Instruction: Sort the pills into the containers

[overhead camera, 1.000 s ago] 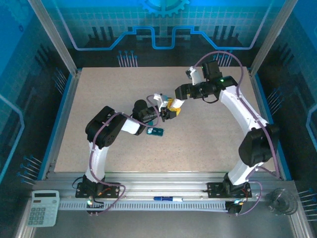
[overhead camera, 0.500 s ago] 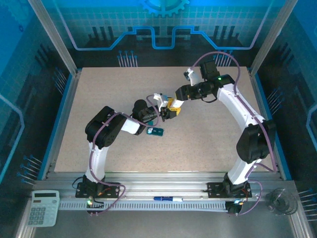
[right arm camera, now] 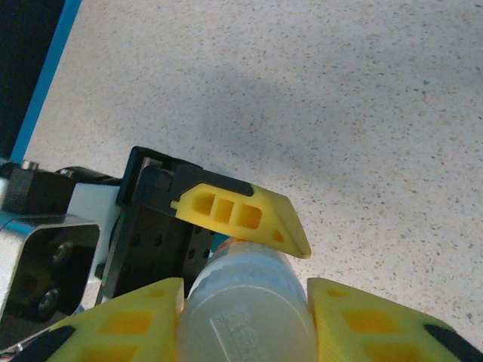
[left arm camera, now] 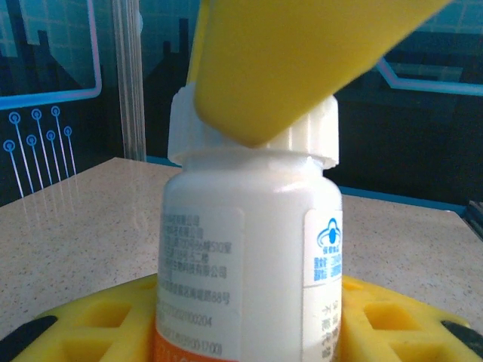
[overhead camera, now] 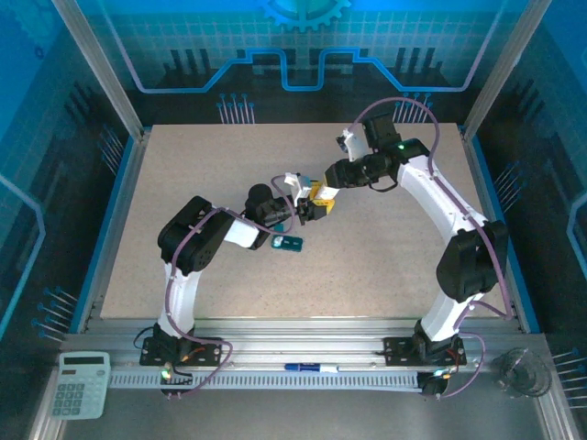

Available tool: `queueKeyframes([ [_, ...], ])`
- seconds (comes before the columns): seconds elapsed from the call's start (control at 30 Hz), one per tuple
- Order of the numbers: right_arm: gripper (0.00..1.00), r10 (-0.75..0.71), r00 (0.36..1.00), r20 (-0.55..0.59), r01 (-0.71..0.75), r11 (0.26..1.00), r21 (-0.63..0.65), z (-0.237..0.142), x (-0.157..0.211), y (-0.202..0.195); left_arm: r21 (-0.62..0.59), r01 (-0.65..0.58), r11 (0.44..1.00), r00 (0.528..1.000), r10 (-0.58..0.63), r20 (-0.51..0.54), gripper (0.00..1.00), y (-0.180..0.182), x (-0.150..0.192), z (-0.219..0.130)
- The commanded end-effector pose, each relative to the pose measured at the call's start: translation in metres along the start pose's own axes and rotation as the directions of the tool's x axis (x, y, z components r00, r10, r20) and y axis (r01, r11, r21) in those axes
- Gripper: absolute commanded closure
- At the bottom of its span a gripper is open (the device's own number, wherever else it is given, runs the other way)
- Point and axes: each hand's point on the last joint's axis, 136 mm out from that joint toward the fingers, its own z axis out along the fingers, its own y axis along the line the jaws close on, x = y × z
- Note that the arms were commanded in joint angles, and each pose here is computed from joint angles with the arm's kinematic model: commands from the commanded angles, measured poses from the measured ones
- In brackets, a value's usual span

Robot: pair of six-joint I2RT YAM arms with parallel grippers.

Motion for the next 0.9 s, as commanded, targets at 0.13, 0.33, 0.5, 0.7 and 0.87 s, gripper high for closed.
queueKeyframes([
  [0.13, 0.63, 0.265, 0.964, 0.029, -0.267, 0.958, 0.105, 0.009, 0.013, 0.009, 0.02, -0.064, 0.998, 0.995, 0.062, 0.079, 1.0, -0.003, -0.036, 0.001],
  [0.33, 0.58, 0.406, 0.908, 0.1, -0.41, 0.912, 0.015, 0.011, 0.011, 0.019, 0.017, -0.065, 0.998, 0.995, 0.063, 0.078, 1.0, -0.003, -0.035, 0.001],
  [0.5, 0.51, 0.38, 0.918, 0.112, -0.384, 0.923, 0.011, -0.001, -0.001, 0.023, 0.016, -0.063, 0.998, 0.995, 0.062, 0.077, 1.0, -0.002, -0.035, 0.001],
  [0.7, 0.25, 0.362, 0.912, 0.19, -0.364, 0.931, -0.029, -0.043, -0.022, 0.019, 0.02, -0.06, 0.998, 0.995, 0.059, 0.075, 1.0, -0.003, -0.033, 0.002],
  [0.87, 0.21, 0.35, 0.915, 0.201, -0.335, 0.936, -0.106, -0.069, -0.028, 0.014, 0.021, -0.062, 0.998, 0.995, 0.06, 0.077, 1.0, -0.003, -0.034, 0.002],
])
